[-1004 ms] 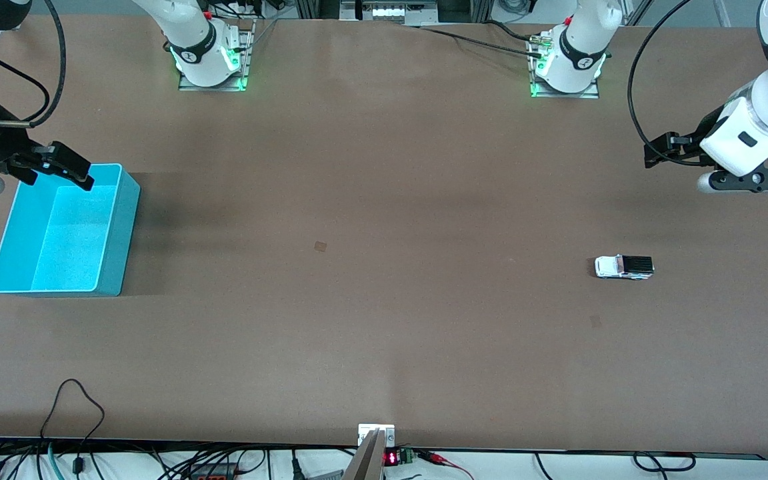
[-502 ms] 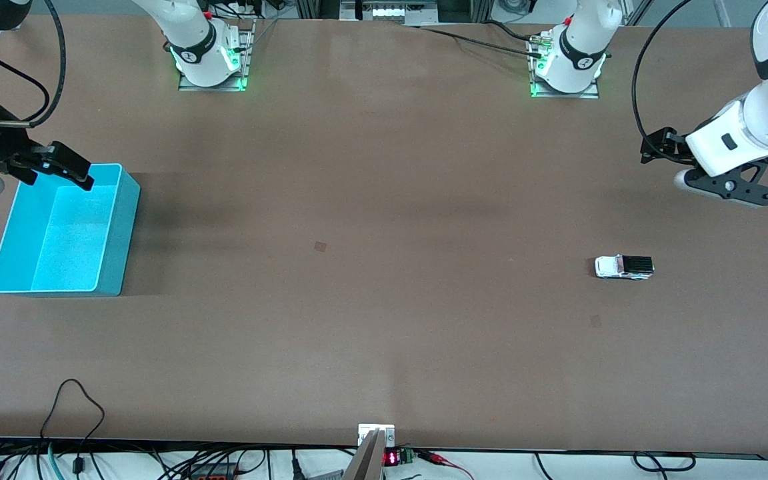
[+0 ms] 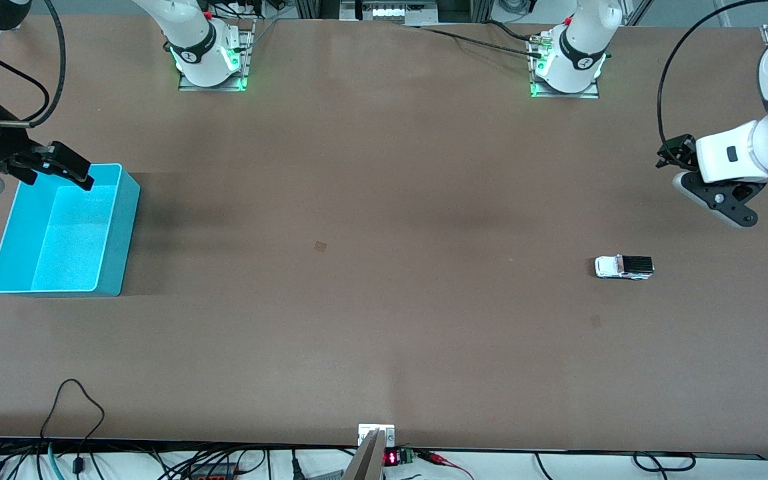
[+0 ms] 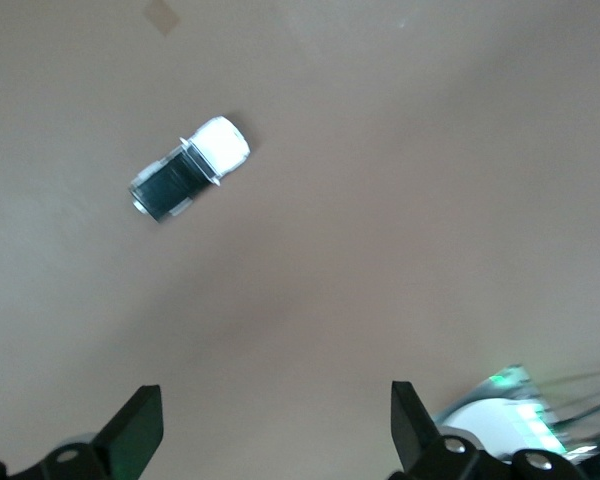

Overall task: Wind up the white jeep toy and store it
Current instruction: 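Move the left gripper down over the white toy jeep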

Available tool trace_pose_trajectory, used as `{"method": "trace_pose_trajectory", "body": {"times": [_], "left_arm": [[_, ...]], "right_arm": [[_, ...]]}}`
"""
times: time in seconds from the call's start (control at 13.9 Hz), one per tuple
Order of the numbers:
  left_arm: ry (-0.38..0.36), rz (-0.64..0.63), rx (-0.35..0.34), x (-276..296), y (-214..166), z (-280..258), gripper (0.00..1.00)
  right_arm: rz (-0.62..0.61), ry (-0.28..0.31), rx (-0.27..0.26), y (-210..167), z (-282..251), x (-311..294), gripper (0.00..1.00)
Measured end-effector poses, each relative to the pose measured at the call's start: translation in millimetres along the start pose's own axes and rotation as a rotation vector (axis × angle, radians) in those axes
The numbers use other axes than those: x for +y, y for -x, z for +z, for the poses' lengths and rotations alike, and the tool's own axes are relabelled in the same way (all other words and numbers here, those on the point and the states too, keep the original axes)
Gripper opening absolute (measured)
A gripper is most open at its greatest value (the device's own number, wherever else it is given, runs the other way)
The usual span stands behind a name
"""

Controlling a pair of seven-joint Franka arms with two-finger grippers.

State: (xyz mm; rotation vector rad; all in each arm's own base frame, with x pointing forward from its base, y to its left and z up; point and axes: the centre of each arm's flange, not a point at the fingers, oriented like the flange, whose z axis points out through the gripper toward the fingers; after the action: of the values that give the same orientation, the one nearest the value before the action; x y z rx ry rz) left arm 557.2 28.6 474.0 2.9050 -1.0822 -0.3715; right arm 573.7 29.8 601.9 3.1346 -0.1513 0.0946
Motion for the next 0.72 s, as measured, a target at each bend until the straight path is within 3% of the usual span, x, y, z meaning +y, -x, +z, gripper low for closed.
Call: {"method": "trace_pose_trajectory", "body": {"times": [0.29,0.72], "left_arm": [[-0.082,0.247,0.065,-16.7,-10.0,66.1,1.00],[-0.129,0.575,0.085,-59.4,-22.9,157.2,1.00]], "right_arm": [[-0.001,0.000,0.000,0.0,0.0,0.1,1.00],[-0.001,0.000,-0.001,0.0,0.0,0.3,1.00]]}}
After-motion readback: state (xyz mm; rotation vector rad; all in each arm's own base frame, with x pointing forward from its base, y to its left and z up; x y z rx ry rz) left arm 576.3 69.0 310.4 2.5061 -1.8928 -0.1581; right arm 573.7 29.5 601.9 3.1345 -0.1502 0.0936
